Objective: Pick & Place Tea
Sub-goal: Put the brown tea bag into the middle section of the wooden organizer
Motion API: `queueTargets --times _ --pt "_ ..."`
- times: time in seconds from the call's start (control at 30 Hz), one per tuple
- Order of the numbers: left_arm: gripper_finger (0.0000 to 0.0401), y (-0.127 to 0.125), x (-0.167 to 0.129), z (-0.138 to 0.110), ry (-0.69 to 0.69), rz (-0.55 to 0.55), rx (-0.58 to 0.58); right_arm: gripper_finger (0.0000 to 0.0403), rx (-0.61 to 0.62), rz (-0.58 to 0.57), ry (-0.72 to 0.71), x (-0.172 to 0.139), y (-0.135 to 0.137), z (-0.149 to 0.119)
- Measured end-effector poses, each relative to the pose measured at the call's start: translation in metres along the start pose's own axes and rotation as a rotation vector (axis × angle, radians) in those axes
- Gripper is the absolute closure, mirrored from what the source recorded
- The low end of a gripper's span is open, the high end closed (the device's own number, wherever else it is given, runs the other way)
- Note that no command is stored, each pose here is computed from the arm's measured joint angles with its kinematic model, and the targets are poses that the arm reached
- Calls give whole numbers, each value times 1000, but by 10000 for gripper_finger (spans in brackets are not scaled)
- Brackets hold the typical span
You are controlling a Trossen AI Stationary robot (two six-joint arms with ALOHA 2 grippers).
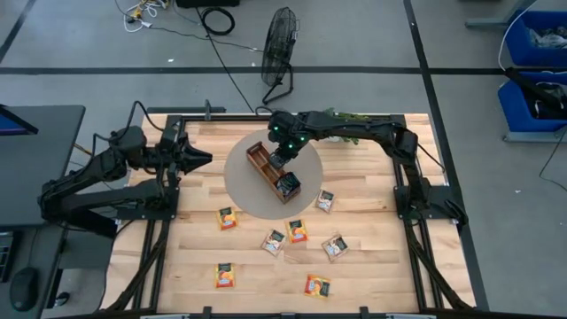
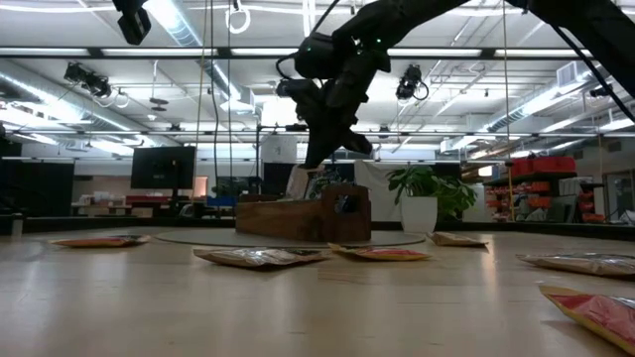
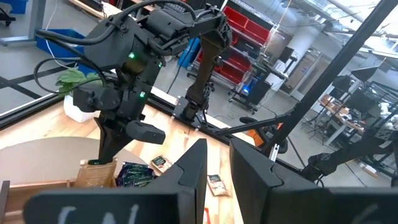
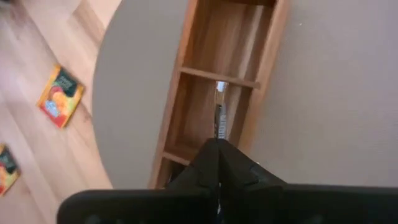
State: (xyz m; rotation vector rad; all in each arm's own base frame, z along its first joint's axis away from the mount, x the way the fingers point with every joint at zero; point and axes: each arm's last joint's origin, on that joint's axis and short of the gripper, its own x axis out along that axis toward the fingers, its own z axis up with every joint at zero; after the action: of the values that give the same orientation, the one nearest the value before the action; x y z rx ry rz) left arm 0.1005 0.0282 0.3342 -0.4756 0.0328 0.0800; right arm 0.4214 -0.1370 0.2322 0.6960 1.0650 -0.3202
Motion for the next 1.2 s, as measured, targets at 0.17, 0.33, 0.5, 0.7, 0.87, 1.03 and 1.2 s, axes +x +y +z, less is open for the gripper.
queueTargets --times 0.17,0.33,0.5,0.7,0.87,1.03,1.2 --pt "330 0 0 0 1 1 0 403 6 -17 -3 0 -3 1" --pt "330 0 0 0 2 1 -1 403 15 -33 31 8 -8 -7" --pt "330 0 0 0 3 1 -1 403 4 -77 39 15 -9 -13" --pt "330 0 0 -1 7 4 -2 400 0 -73 28 15 -8 -12" --pt "330 1 0 -2 17 9 -5 394 0 -71 23 15 -8 -11" --pt "330 1 0 -2 17 9 -5 393 -1 -71 21 14 -10 -10" --pt "330 1 0 -2 17 8 -5 392 -6 -57 22 14 -11 -9"
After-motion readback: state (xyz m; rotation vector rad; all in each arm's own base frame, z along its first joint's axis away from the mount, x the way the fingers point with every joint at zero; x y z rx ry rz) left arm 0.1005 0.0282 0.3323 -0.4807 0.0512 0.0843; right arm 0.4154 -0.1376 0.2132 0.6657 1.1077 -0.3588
